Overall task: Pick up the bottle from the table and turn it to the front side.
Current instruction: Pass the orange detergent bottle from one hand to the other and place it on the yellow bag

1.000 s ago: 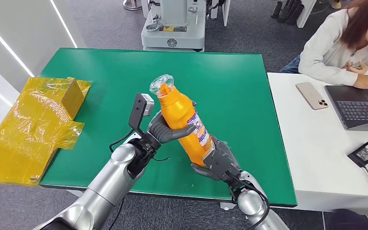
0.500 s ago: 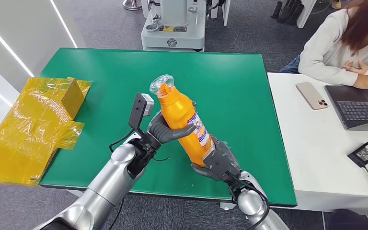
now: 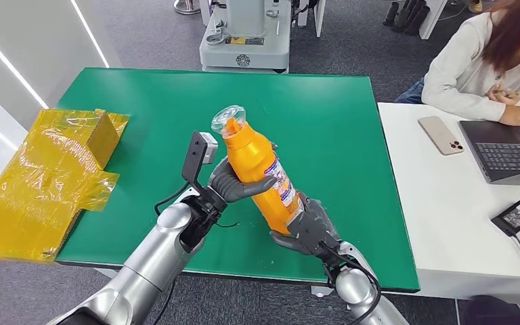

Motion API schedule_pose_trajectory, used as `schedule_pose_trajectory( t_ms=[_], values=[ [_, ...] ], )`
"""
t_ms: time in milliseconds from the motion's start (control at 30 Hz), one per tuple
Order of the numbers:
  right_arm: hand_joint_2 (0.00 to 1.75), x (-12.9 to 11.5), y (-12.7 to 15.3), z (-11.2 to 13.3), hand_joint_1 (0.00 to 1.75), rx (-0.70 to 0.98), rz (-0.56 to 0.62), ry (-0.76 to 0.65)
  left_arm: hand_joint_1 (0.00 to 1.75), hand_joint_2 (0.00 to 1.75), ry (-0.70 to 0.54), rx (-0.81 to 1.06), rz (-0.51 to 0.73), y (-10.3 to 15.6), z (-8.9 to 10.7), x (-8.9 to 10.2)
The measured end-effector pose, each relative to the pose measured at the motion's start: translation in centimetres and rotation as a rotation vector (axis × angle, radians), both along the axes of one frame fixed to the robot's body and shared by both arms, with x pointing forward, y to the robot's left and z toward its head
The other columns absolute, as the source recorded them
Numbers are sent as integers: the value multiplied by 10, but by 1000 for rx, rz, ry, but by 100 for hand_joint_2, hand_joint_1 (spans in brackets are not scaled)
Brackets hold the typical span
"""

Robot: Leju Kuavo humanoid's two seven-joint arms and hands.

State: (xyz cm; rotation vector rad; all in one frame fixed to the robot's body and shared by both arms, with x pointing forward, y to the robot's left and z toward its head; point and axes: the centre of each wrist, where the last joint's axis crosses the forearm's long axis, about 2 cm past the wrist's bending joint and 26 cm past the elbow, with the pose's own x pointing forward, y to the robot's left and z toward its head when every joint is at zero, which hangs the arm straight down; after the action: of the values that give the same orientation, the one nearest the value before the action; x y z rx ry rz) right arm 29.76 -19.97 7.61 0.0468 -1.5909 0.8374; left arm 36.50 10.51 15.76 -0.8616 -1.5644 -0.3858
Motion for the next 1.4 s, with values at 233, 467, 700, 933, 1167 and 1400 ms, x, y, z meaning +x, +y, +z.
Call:
schedule_pose_trajectory(
  t_ms=[233,467,700,933,1167,1400],
  values=[
    [175,0,0,0,175,0,0,0,175,175,0,0,0,0,0,0],
    [175,0,0,0,175,0,0,0,175,175,0,0,0,0,0,0],
    [175,0,0,0,175,0,0,0,175,175,0,0,0,0,0,0],
    [175,-5,-1,-3,0,66,24,11,175,175,-75,42,61,6,1,5],
    [175,-49,-31,-11,0,240,69,27,175,175,-478,281,493,98,48,72],
    [175,-53,-38,-8,0,242,76,15,175,175,-492,325,525,115,53,80]
  ],
)
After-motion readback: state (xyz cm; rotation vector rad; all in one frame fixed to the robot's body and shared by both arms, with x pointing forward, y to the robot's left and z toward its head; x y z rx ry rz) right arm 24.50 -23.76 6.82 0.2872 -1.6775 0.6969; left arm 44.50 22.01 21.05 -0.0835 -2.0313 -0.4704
